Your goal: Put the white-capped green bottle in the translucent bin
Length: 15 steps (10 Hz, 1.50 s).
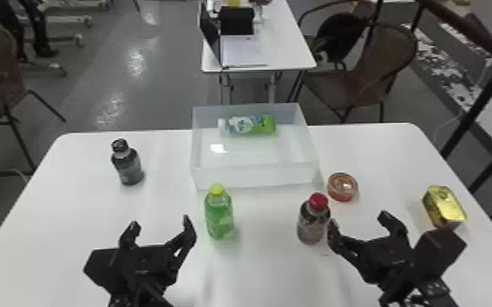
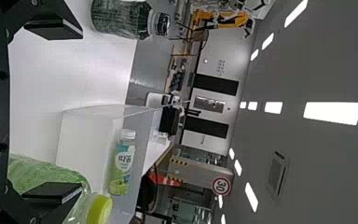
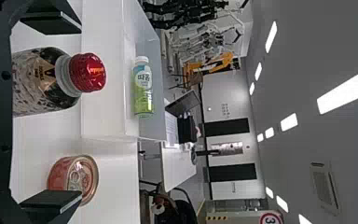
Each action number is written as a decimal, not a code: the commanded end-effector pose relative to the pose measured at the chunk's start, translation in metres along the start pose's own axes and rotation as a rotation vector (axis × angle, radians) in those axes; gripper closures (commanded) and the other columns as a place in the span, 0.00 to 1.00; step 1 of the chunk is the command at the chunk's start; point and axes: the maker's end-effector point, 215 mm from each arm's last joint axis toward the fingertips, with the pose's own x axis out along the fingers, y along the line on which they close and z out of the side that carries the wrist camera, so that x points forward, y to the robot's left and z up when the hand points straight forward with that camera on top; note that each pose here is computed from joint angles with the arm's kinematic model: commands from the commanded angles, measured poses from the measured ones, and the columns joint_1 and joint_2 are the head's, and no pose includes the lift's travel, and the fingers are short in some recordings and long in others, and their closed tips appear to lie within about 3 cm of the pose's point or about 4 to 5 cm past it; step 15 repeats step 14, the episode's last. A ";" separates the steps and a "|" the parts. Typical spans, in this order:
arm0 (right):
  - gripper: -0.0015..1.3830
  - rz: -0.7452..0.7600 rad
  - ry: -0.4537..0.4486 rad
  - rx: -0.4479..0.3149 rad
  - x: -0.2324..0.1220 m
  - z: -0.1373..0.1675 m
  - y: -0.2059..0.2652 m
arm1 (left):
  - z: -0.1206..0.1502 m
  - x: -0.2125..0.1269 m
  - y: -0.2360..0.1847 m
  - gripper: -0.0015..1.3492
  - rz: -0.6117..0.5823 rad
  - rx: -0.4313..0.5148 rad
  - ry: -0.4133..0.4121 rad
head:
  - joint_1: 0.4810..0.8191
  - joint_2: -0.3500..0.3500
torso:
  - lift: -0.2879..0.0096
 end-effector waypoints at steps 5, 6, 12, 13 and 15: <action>0.04 0.005 -0.006 -0.018 0.004 0.004 0.003 | 0.004 0.000 -0.003 0.11 -0.015 0.068 0.004 | 0.63 0.54 | 0.71; 0.04 0.002 -0.004 -0.020 0.004 0.005 0.003 | 0.011 0.000 -0.003 0.11 -0.024 0.138 -0.005 | 0.63 0.54 | 0.71; 0.04 -0.025 0.001 -0.044 0.002 0.006 0.001 | 0.014 0.000 0.001 0.11 -0.007 0.159 -0.001 | 0.63 0.54 | 0.71; 0.04 -0.035 -0.001 -0.042 0.000 0.006 0.000 | 0.014 0.000 0.002 0.11 -0.007 0.157 0.001 | 0.63 0.54 | 0.71; 0.04 -0.042 -0.010 -0.044 -0.002 0.007 -0.002 | 0.014 0.000 0.002 0.11 -0.004 0.154 0.001 | 0.63 0.54 | 0.71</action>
